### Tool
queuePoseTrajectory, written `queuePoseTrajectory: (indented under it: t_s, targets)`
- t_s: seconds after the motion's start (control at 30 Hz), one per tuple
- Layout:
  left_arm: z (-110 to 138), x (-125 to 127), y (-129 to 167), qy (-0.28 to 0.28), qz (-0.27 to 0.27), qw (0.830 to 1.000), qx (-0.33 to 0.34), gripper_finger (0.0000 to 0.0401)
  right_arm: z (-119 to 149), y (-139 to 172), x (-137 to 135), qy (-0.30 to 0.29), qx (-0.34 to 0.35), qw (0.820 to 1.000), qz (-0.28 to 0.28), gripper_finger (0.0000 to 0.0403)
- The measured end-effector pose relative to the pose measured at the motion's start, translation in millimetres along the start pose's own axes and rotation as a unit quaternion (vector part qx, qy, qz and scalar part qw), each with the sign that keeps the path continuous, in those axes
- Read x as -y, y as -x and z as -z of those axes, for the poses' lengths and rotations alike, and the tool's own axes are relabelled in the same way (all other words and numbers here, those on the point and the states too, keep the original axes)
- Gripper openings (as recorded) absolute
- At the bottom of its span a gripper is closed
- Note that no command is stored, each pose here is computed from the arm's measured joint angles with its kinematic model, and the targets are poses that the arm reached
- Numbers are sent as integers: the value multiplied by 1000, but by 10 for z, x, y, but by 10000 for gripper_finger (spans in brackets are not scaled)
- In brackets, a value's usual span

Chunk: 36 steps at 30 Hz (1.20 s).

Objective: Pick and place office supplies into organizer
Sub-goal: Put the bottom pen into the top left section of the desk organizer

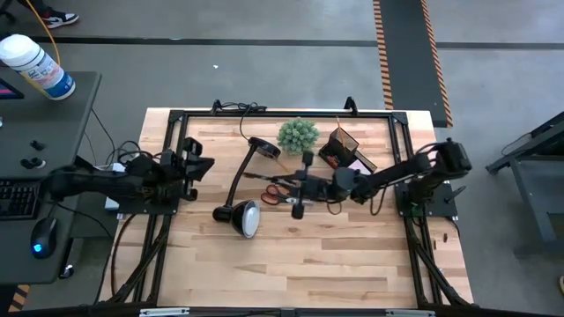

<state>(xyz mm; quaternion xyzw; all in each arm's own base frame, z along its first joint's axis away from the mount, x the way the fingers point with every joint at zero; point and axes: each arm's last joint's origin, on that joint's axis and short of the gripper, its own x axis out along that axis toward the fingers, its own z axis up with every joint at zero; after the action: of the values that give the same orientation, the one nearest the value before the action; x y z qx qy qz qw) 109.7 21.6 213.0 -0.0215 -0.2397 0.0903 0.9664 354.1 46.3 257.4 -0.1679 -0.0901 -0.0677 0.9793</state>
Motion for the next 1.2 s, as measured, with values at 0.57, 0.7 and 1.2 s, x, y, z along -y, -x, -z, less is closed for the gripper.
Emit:
queuePoseTrajectory:
  t_s: [0.57, 0.7, 1.2]
  targets:
    - [4, 66, -535, -38, 95, 994, -48, 176, -103, -604, -18, 31, 1, 1000, 2, 20]
    - [-1, 73, -652, -38, 104, 993, -38, 177, -103, -605, -12, 27, 2, 1000, 3, 20]
    - [4, 92, -866, -28, 132, 991, -18, 177, -83, -605, -6, 27, -14, 999, 18, 20]
